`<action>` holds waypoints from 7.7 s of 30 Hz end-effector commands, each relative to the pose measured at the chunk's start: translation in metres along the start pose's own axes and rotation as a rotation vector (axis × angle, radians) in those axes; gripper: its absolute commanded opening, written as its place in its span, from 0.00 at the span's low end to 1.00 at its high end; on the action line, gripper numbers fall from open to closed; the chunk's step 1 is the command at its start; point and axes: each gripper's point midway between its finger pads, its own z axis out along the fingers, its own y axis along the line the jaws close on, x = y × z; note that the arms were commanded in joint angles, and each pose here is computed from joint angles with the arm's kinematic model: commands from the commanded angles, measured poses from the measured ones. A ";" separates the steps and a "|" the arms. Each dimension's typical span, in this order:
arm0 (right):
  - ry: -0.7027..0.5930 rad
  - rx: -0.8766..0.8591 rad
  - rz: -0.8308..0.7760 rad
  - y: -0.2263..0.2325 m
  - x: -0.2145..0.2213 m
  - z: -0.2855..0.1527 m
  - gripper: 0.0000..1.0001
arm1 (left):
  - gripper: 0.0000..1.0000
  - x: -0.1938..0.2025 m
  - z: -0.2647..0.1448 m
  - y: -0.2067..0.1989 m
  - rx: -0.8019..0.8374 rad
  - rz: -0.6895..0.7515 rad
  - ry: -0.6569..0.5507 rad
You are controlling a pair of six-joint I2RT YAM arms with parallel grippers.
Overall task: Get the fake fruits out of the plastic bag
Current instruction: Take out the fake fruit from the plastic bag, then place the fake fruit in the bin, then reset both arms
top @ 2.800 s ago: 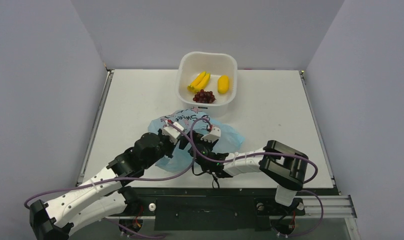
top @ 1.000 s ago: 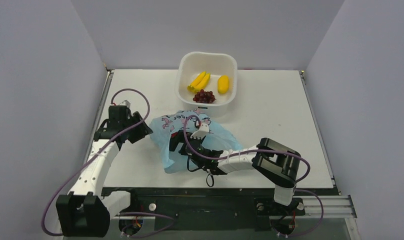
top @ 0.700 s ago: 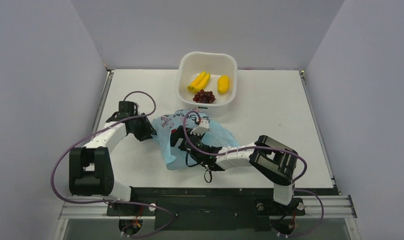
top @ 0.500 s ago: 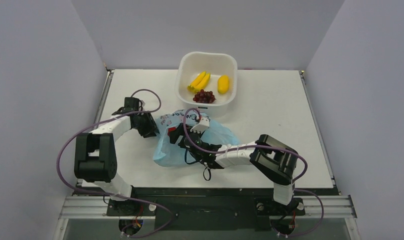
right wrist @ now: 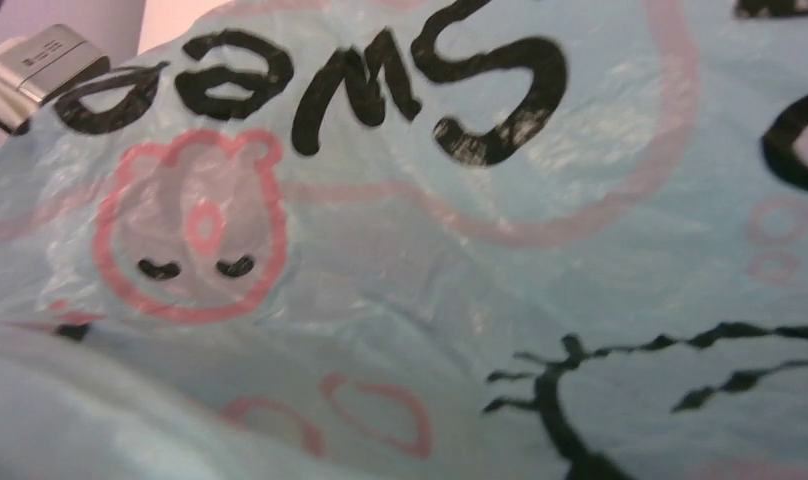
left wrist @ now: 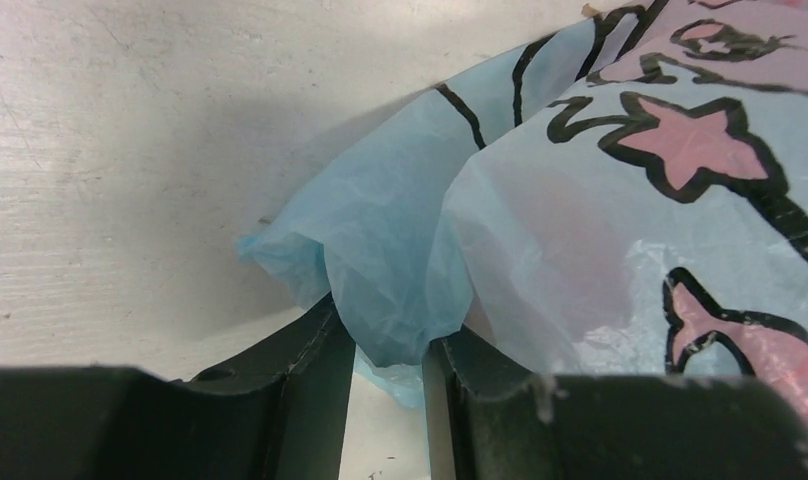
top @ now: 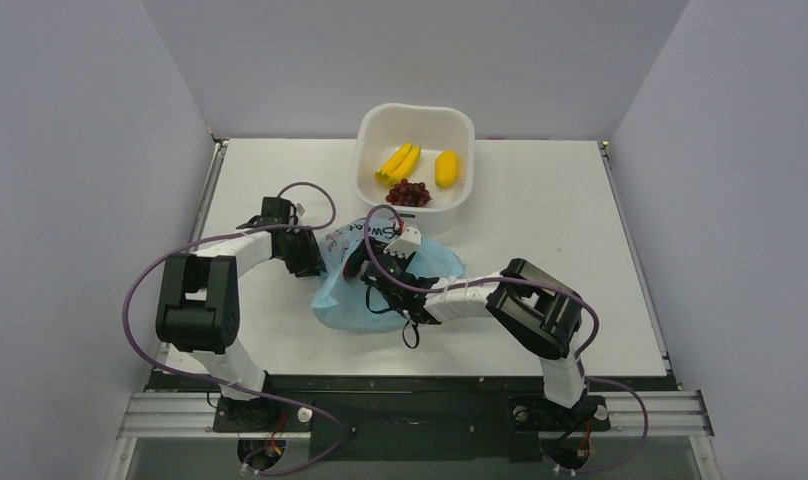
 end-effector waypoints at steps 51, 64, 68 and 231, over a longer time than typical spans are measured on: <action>0.007 -0.019 -0.182 -0.002 -0.070 -0.118 0.08 | 0.54 -0.050 -0.088 -0.012 -0.176 0.238 -0.420; 0.046 -0.011 -0.262 -0.021 -0.082 -0.185 0.06 | 0.68 -0.052 -0.115 -0.035 -0.079 0.305 -0.483; -0.021 0.018 -0.266 -0.033 -0.110 -0.205 0.06 | 0.79 -0.051 -0.122 -0.046 -0.028 0.331 -0.489; -0.428 0.162 -0.162 -0.159 -0.284 -0.413 1.00 | 0.97 0.083 -0.425 -0.113 0.641 0.401 -1.025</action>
